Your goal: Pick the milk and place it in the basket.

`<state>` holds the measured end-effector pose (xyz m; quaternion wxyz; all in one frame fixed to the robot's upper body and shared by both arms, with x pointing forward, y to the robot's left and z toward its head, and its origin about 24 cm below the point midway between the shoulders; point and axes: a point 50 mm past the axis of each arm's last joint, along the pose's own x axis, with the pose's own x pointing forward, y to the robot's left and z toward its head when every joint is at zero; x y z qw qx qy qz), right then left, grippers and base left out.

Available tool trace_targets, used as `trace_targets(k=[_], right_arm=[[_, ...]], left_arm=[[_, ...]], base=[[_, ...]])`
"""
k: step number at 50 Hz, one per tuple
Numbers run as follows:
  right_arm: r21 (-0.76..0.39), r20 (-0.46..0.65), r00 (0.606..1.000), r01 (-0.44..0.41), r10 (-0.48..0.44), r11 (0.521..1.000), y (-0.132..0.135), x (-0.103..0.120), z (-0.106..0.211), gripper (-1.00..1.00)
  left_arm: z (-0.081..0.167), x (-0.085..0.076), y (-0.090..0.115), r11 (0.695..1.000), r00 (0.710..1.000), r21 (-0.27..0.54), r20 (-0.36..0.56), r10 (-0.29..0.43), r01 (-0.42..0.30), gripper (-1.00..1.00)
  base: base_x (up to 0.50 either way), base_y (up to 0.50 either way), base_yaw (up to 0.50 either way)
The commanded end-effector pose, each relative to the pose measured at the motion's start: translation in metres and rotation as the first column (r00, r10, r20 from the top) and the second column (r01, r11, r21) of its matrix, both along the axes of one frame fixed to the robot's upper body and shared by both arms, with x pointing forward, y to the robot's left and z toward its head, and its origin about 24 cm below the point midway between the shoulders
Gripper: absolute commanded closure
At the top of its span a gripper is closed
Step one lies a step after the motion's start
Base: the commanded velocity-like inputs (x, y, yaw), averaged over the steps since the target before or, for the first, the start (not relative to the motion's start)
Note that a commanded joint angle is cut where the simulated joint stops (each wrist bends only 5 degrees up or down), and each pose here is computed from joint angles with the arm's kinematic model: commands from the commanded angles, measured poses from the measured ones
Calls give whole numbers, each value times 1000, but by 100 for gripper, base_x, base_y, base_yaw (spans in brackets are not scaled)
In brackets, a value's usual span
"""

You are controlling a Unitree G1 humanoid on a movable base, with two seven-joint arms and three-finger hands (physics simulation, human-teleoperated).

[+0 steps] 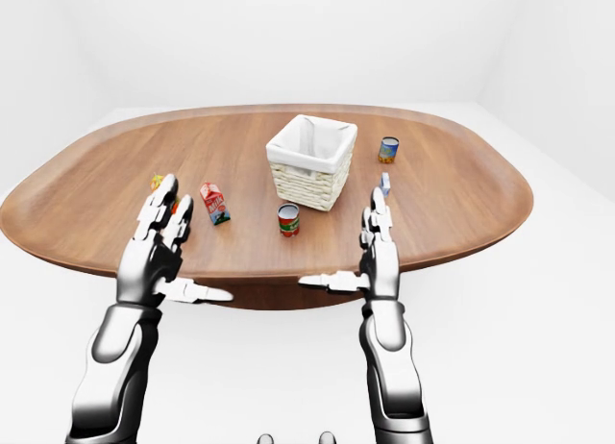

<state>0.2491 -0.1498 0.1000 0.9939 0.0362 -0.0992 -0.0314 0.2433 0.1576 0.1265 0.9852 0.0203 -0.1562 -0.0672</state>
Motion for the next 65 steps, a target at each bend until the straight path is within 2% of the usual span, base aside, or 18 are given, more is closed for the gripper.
trace_targets(k=[1,3,6,12,16,20,25,28,31,36,50,57,65], right_arm=[[-73,18,999,-48,49,996,7,-8,4,-100],[-90,19,999,-46,48,995,9,-10,4,-100],[-92,23,997,-73,75,993,10,-13,5,-100],[-129,63,989,-123,132,984,11,-21,15,-100],[-132,129,981,-131,148,983,8,-28,30,-100],[-131,199,970,-118,143,984,6,-36,45,-100],[-147,271,952,-106,143,983,3,-44,61,-100],[-170,286,947,-99,146,980,4,-48,65,-100],[-169,289,945,-108,154,980,4,-49,66,-100],[-167,315,936,-107,156,980,4,-53,71,-100],[-168,346,922,-118,171,979,2,-58,78,-100],[-167,363,915,-119,174,979,2,-62,82,-100],[-179,354,914,-140,196,974,4,-62,80,-100]], left_arm=[[7,-13,1,998,999,55,33,-29,27,-100],[11,-13,3,998,999,60,54,3,-7,-100],[18,-16,4,998,996,63,85,10,-16,-100],[19,-16,9,998,996,60,88,30,-36,-100],[25,-15,14,997,991,20,117,70,-73,-100],[41,-23,12,997,979,20,192,69,-75,-100],[68,-43,10,998,943,16,329,54,-63,-100],[64,-45,5,996,950,59,309,50,-72,-100],[62,-44,3,996,954,61,297,38,-59,-100],[67,-51,5,996,945,58,325,39,-61,-100],[63,-50,4,996,952,72,305,31,-56,-100],[75,-60,0,995,930,80,368,19,-52,-100],[69,-57,3,995,942,77,335,29,-58,-100]], base=[[0,0,0],[0,0,0],[0,0,0],[0,0,0],[0,0,0],[0,0,0],[0,0,0],[0,0,0],[0,0,0],[0,0,0],[0,0,0],[0,0,0],[0,0,0]])
